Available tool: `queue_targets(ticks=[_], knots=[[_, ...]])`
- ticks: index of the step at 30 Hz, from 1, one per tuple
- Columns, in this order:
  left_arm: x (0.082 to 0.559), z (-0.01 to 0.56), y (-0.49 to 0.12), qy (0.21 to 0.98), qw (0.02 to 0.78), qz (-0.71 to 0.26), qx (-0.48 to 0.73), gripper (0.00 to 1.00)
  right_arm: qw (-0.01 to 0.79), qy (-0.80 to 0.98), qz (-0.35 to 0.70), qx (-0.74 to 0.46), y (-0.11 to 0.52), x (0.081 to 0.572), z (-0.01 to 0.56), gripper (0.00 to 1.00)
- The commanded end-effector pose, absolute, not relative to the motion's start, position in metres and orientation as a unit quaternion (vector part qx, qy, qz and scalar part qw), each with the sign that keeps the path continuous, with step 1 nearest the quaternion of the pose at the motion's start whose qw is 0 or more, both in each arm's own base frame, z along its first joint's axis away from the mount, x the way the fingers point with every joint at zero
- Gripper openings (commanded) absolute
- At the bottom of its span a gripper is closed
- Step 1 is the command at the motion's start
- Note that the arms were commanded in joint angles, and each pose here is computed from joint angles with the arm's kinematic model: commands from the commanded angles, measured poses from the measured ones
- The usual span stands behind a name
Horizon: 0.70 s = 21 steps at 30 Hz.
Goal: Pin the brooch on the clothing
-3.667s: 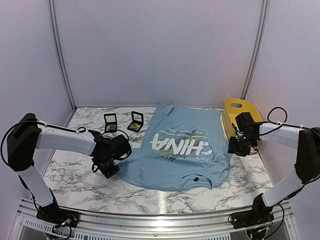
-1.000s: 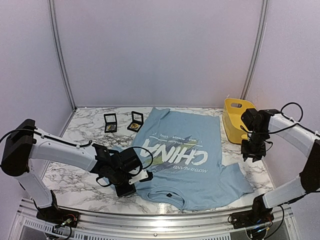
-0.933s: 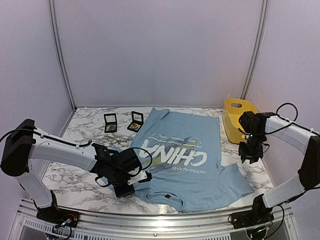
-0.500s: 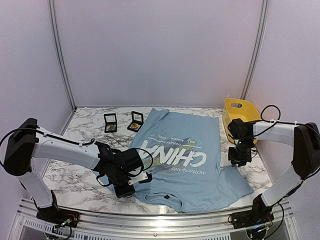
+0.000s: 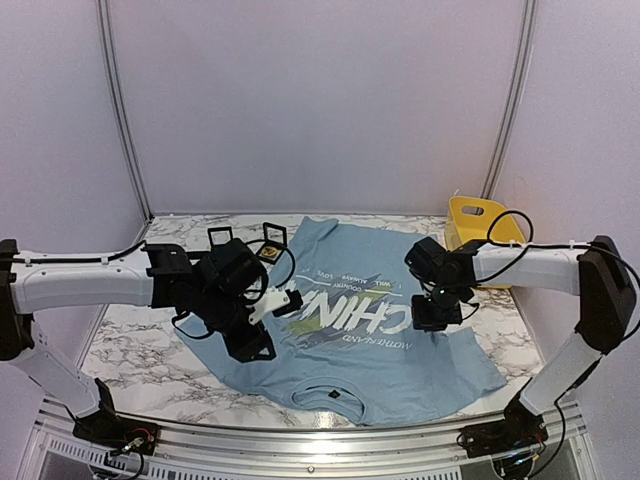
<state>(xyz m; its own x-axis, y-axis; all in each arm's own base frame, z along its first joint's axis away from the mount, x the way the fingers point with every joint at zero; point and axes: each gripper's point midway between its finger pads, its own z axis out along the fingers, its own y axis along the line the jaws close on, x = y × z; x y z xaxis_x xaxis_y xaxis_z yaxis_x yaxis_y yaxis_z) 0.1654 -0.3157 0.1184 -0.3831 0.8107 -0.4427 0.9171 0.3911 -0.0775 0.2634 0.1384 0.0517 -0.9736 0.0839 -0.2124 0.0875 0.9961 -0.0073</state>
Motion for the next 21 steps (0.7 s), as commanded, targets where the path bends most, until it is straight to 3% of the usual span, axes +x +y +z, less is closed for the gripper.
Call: queue_targets(ticks=[1, 7, 13, 21], knots=[[0.210, 0.083, -0.295, 0.877, 0.159, -0.117, 0.439, 0.43, 0.149, 0.982, 0.094, -0.067, 0.243, 0.262, 0.078, 0.00], [0.221, 0.036, -0.279, 0.911, 0.139, -0.104, 0.373, 0.44, 0.072, 0.967, 0.165, -0.182, 0.321, 0.185, 0.042, 0.00], [0.185, 0.007, -0.272, 0.924, 0.072, -0.113, 0.359, 0.47, -0.003, 0.974, 0.110, -0.198, 0.298, 0.123, -0.007, 0.00], [0.126, 0.002, -0.259, 0.930, 0.004, -0.100, 0.353, 0.48, -0.023, 0.970, 0.108, -0.214, 0.260, 0.090, 0.009, 0.00]])
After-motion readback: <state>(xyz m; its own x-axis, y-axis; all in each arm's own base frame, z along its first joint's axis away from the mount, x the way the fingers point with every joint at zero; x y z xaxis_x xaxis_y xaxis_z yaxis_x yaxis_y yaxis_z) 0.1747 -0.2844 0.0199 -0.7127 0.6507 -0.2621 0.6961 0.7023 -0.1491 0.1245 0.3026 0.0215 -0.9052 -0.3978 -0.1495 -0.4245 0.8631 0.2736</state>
